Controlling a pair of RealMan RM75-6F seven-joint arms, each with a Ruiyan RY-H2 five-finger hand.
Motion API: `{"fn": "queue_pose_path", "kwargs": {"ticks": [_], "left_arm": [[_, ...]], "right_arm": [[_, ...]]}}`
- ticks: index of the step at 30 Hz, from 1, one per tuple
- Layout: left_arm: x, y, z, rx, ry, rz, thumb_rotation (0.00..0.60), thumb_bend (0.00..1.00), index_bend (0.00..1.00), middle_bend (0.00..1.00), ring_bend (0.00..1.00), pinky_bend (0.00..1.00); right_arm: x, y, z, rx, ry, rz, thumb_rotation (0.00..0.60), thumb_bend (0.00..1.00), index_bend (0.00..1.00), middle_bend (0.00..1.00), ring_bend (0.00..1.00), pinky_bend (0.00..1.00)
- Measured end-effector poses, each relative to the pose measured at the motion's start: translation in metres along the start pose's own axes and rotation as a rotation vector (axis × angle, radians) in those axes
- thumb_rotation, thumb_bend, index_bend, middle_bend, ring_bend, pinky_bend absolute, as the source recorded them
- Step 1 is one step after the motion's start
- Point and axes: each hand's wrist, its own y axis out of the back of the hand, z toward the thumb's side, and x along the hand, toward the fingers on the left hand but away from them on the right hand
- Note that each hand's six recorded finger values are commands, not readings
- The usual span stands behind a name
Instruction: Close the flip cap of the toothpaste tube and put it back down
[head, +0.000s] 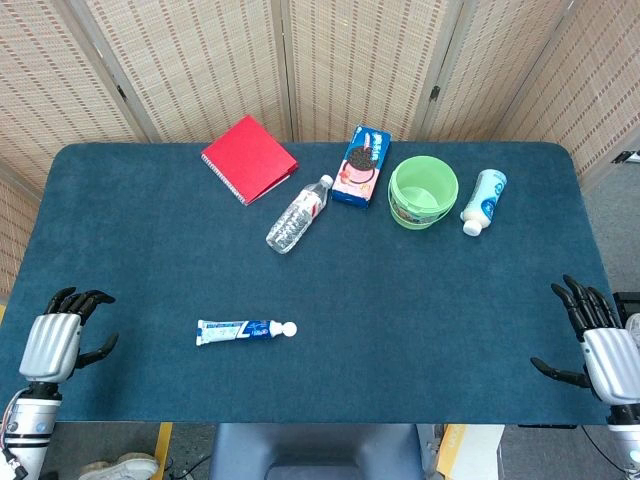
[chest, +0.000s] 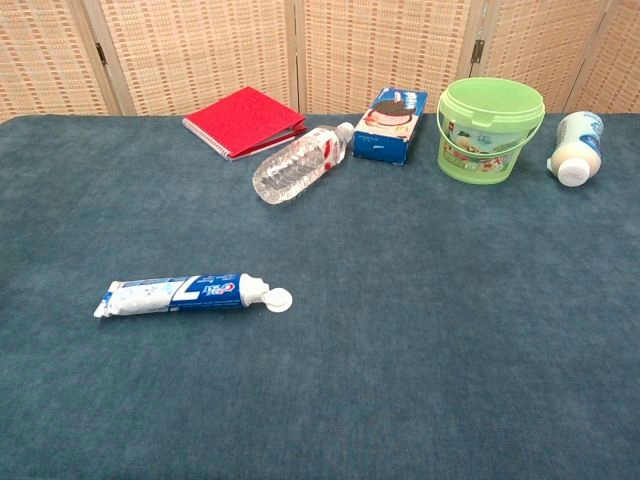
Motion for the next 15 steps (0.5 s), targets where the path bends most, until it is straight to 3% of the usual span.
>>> {"fn": "queue_pose_path", "kwargs": {"ticks": [8,15], "left_arm": [[0.020,-0.012,0.041,-0.004,-0.171,-0.070,0.600,0.33,0.30,0.34,0.29,0.18],[0.037,-0.045,0.081,0.017,-0.321,-0.174,0.600,0.29,0.25,0.33,0.28,0.17]], "right_arm": [[0.002,0.007,-0.001,0.004,-0.004,-0.024,0.570,0.00,0.00,0.00,0.00,0.00],[0.004,0.007,-0.003,0.002,-0.012,-0.024,0.569,0.00,0.00,0.00,0.00,0.00]]}}
